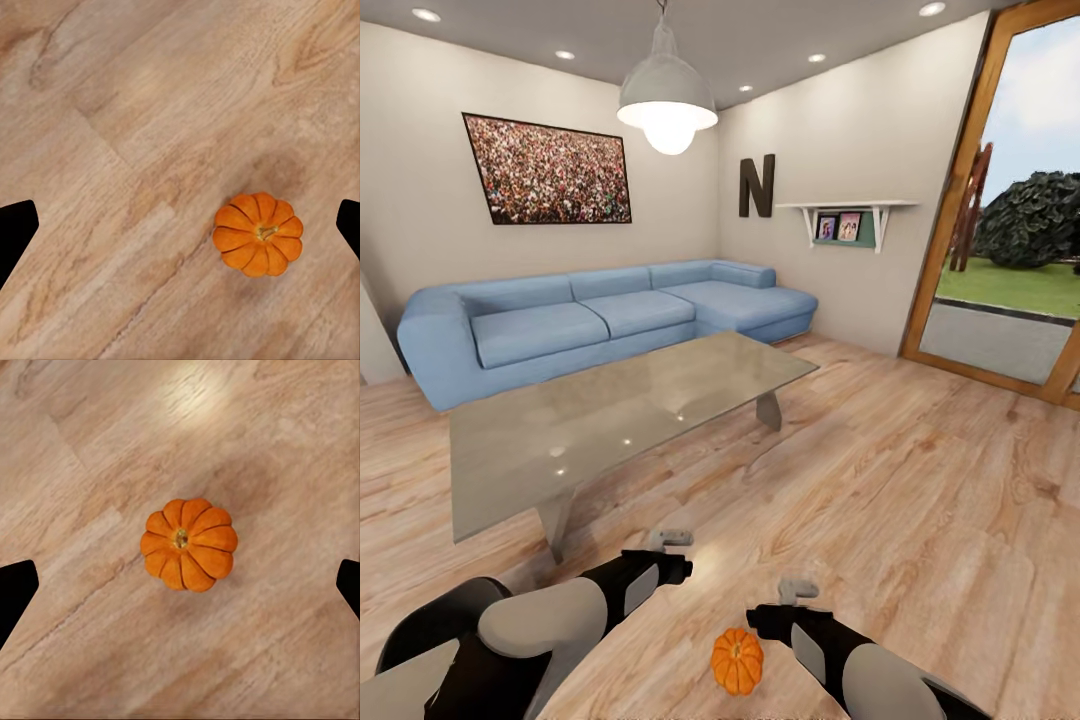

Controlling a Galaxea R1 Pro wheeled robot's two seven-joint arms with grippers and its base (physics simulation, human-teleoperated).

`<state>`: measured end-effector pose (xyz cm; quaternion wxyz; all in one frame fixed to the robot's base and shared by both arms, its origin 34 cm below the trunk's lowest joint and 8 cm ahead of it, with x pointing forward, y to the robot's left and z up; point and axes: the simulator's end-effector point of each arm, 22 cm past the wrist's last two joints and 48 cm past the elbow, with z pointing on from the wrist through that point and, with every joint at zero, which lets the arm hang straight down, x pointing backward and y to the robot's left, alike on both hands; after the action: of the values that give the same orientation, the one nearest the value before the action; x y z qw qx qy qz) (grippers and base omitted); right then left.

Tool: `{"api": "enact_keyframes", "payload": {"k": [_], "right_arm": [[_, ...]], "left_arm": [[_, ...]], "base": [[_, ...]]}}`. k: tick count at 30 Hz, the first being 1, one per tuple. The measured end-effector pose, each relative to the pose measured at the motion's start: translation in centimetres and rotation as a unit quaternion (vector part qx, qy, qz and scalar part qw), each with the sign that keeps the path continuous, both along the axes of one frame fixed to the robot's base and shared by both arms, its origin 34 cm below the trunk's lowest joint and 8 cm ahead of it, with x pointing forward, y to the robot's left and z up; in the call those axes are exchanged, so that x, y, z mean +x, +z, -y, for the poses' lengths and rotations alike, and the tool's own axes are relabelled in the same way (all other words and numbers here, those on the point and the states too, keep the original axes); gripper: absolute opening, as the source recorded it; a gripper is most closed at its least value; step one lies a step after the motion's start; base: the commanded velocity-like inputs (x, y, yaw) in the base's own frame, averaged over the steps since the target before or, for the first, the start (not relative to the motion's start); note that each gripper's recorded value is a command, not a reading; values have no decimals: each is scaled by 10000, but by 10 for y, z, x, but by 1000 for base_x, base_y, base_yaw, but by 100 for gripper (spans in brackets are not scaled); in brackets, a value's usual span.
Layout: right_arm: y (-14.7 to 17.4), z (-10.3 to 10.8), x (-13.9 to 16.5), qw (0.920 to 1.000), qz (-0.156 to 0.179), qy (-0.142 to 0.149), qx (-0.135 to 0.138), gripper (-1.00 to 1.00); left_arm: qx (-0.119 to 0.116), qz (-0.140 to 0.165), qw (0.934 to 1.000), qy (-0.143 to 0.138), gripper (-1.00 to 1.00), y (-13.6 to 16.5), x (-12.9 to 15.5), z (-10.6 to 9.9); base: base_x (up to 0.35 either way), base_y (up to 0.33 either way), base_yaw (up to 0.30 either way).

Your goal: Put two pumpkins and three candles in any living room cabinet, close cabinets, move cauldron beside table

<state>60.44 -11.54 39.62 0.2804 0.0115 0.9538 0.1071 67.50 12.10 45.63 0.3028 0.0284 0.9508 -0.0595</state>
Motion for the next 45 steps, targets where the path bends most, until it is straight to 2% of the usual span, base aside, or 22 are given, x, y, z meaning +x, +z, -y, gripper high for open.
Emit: {"api": "enact_keyframes", "payload": {"k": [3,7,11,15,22,26,39,45], "right_arm": [[-12,1,-9,9998,-211,18,-36,100],[-32,5,-32,9970,-759,86,-150,100],[-49,7,-57,9904,-1353,180,-224,100],[-60,5,-68,9875,-1550,236,-179,100],[-66,-15,-69,9879,-1481,398,237,100],[-55,-40,-59,9894,-1085,625,738,100],[-54,-39,-56,9903,-964,784,627,100],[-54,-38,-56,9904,-959,784,615,100]], "left_arm": [[4,-20,10000,-2,100,-7,-2,0],[8,-23,10000,9,100,-16,-4,-1],[9,-25,10000,11,100,-24,-6,-1],[8,-27,10000,8,100,-33,-8,-1],[17,-28,10000,7,100,-44,-11,-1],[13,4,10000,22,100,-44,-9,-2],[113,1,9999,85,100,-44,-9,-7],[110,13,9999,86,100,-44,-9,-6]], "base": [[0,0,0],[0,0,0],[0,0,0],[0,0,0],[0,0,0],[2,0,0],[274,0,0],[85,0,0]]}}
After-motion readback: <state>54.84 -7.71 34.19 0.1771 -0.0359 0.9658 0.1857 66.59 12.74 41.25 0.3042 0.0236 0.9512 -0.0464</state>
